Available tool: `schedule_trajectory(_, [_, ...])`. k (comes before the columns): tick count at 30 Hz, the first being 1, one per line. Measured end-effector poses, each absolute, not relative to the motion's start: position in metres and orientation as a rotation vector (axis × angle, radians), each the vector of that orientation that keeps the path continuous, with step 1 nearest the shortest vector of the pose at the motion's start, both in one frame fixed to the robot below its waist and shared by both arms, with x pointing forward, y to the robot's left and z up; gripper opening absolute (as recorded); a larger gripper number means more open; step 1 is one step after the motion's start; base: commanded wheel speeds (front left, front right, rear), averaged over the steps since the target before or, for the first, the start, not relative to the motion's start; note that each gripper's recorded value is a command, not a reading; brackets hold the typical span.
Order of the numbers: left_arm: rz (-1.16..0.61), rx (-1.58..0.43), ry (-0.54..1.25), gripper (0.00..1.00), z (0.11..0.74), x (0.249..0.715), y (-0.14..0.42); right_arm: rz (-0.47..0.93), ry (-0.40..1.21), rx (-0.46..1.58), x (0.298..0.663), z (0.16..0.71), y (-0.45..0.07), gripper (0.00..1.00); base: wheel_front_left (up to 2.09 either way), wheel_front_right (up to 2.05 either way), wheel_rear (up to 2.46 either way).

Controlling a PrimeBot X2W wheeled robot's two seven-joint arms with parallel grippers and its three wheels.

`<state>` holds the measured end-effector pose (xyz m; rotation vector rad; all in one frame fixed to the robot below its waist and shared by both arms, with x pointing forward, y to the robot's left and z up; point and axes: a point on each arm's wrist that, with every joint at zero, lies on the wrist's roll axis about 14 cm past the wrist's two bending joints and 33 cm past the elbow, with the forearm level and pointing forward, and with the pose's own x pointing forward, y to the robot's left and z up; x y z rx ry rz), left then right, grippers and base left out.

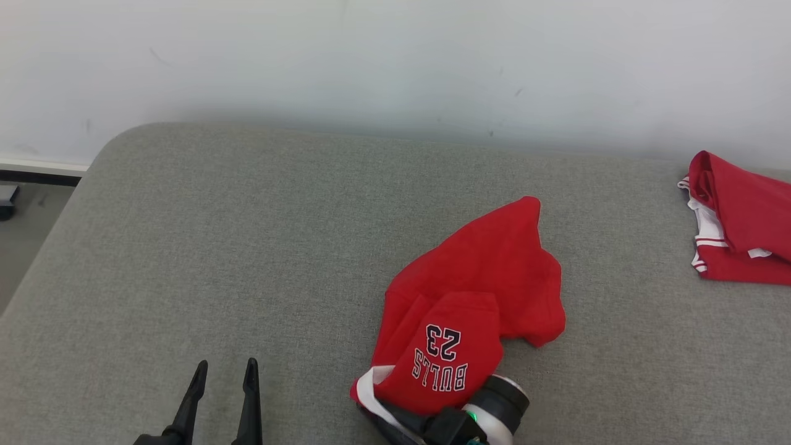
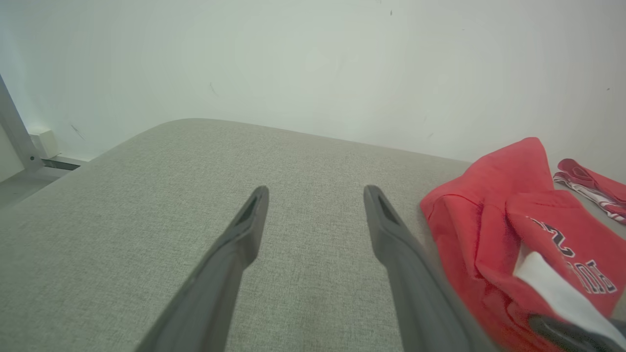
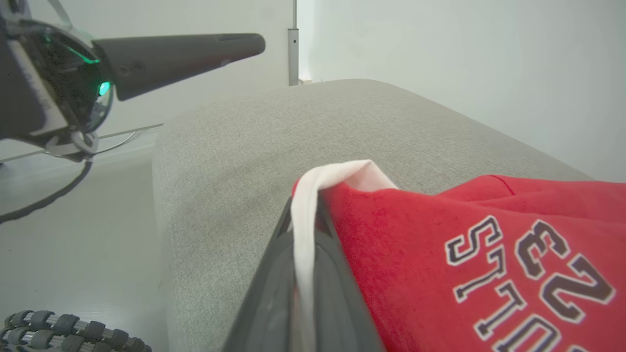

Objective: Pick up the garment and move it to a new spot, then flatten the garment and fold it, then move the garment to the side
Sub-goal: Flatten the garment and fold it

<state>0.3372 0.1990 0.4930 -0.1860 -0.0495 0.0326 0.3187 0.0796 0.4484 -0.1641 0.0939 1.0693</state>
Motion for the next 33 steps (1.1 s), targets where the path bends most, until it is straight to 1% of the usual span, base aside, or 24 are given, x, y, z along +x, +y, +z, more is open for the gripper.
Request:
schedule_trajectory(1, [0.034,-0.187,-0.045,1.00,0.492,0.337,0.199,1.057,0.086,-0.160,0.322,0.452,0.078,1.00,0.00,0.00,0.00])
schedule_trajectory(5, [0.026,-0.187,-0.043,1.00,0.491,0.338,0.196,0.981,0.017,-0.121,0.343,0.476,0.064,1.00,0.00,0.00,0.00])
schedule_trajectory(6, [0.024,-0.187,-0.044,1.00,0.491,0.339,0.196,0.936,-0.029,-0.094,0.353,0.493,0.056,1.00,0.00,0.00,0.00])
schedule_trajectory(12, [0.016,-0.184,-0.053,1.00,0.494,0.341,0.194,0.817,-0.130,-0.054,0.367,0.525,0.025,1.00,0.00,0.00,0.00])
schedule_trajectory(19, [-0.001,-0.179,-0.066,1.00,0.499,0.343,0.191,0.579,-0.176,0.013,0.388,0.543,-0.036,1.00,0.00,0.00,0.00])
schedule_trajectory(22, [-0.007,-0.175,-0.069,1.00,0.500,0.344,0.189,0.482,-0.175,0.041,0.389,0.542,-0.059,1.00,0.00,0.00,0.00])
schedule_trajectory(25, [-0.019,-0.172,-0.068,1.00,0.500,0.345,0.186,0.416,-0.148,0.056,0.386,0.532,-0.076,1.00,0.00,0.00,0.00])
schedule_trajectory(28, [-0.029,-0.172,-0.064,1.00,0.499,0.346,0.182,0.391,-0.110,0.062,0.380,0.519,-0.082,1.00,0.00,0.00,0.00])
schedule_trajectory(33, [-0.040,-0.174,-0.059,1.00,0.497,0.347,0.180,0.404,-0.012,0.045,0.368,0.487,-0.078,1.00,0.00,0.00,0.00])
